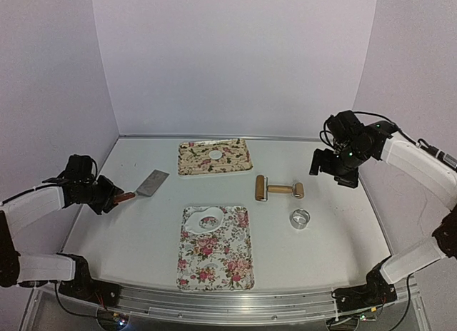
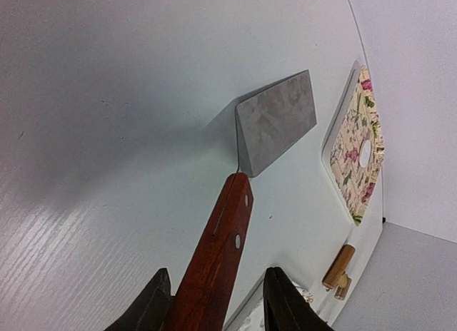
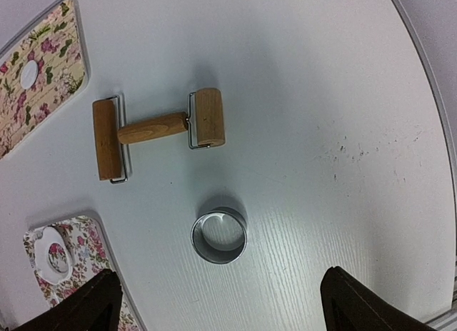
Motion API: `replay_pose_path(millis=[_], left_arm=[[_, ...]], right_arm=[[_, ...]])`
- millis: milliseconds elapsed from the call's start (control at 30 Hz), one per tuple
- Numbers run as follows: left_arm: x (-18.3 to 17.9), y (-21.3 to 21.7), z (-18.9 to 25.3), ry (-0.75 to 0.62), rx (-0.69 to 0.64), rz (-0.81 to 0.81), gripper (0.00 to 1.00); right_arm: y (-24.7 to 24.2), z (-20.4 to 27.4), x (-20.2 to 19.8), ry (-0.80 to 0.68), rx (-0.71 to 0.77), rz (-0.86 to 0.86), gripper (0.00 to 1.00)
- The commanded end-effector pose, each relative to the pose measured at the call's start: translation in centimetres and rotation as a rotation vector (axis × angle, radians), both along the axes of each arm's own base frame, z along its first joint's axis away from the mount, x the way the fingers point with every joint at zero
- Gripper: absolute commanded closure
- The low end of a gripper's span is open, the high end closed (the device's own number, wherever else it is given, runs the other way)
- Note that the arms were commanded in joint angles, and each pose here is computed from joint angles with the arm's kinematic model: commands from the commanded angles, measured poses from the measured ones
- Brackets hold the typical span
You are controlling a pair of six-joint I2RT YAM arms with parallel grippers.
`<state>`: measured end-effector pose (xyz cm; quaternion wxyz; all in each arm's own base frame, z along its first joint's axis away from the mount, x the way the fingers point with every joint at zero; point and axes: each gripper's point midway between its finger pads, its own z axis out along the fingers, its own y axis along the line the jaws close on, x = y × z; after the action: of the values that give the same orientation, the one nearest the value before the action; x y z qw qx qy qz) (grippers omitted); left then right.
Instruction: Roll out the dumpling wrappers from the dough
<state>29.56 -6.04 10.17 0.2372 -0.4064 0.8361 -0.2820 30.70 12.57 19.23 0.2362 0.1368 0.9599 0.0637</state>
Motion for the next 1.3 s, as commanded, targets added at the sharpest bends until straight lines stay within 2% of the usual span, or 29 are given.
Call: replay_pose_path(millis=[0, 133, 333, 433, 633, 867, 1033, 1267], left_arm=[[-0.2, 1.1, 1.0, -0.028, 0.076, 0.006, 0.50], [-0.6, 1.9, 1.6, -0.031, 0.125, 0.017, 0.39], [-1.9, 3.5, 2.8, -0.015, 0.209, 0.057, 0.16], [-2.5, 5.1, 4.6, -0.032, 0.287, 0.102, 0.10], [-2.9, 7.1, 9.9, -0.151, 0.452, 0.100, 0.07], [-1.7, 7.0, 15.6, -0.306, 0.641, -0.056, 0.05], [-2.1, 6.5, 17.9, -0.410, 0.689, -0.109, 0.05], [-3.3, 5.4, 18.1, -0.499, 0.665, -0.150, 0.05]], right_arm=[[-0.4, 0.9, 0.1, -0.038, -0.008, 0.012, 0.02], [-0.3, 1.0, 0.0, -0.043, -0.012, 0.033, 0.02], [-0.4, 1.5, -0.2, -0.059, -0.020, 0.062, 0.02], [-0.7, 2.0, -0.4, -0.080, -0.034, 0.077, 0.02], [-1.7, 3.7, -1.2, -0.146, -0.057, 0.089, 0.02], [-3.7, 5.1, -2.5, -0.234, -0.107, 0.085, 0.02], [-5.0, 6.5, -4.1, -0.323, -0.099, 0.074, 0.02], [-6.9, 7.1, -6.5, -0.409, -0.100, 0.045, 0.02]])
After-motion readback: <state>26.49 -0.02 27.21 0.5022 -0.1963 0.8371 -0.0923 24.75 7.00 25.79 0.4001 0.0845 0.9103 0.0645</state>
